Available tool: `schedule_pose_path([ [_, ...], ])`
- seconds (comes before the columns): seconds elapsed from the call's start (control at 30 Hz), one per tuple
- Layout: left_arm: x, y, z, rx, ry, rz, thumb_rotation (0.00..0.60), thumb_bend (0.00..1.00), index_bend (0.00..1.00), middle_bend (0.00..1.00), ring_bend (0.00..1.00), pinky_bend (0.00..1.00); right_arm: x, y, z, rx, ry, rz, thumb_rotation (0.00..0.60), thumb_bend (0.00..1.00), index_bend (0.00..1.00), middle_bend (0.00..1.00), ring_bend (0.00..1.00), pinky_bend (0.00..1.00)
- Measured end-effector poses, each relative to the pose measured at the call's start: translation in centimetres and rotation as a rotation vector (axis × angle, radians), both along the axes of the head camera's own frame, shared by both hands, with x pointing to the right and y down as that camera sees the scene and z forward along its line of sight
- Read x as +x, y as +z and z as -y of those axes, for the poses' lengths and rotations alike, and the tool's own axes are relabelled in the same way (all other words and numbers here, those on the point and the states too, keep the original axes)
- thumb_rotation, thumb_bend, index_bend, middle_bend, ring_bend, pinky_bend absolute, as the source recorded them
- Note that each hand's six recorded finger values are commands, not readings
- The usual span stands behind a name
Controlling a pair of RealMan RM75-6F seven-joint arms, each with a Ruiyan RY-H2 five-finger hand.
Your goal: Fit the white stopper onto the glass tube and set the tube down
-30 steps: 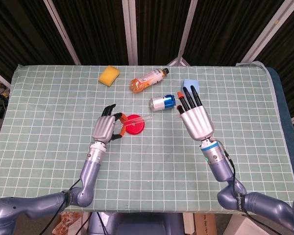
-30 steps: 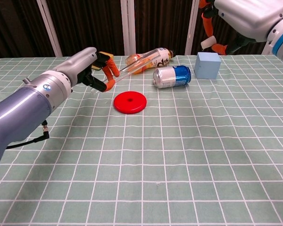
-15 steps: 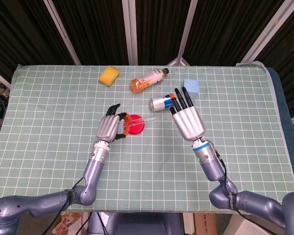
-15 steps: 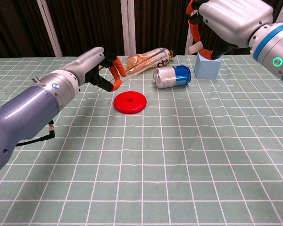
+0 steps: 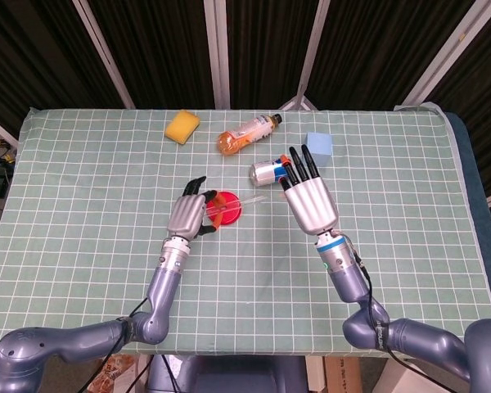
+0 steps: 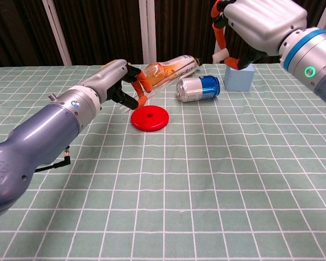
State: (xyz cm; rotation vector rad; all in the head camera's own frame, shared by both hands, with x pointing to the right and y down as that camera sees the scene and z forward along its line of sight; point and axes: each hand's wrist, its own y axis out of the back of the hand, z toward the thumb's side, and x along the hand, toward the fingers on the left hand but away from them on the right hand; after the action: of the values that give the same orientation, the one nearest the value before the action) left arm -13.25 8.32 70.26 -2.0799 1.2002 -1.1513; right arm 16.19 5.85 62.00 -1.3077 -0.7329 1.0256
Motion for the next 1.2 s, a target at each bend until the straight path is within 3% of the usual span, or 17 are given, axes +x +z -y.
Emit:
schedule_pose_path([
  [1.2, 0.8, -0.1, -0.5, -0.009, -0.007, -0.019, 0.600, 0.65, 0.46, 0.48, 0.06, 0.00, -1.8, 0.5, -0.3, -0.011, 0.010, 0.018, 0.600, 0.40, 0.59, 0.20, 0.00, 0.00],
])
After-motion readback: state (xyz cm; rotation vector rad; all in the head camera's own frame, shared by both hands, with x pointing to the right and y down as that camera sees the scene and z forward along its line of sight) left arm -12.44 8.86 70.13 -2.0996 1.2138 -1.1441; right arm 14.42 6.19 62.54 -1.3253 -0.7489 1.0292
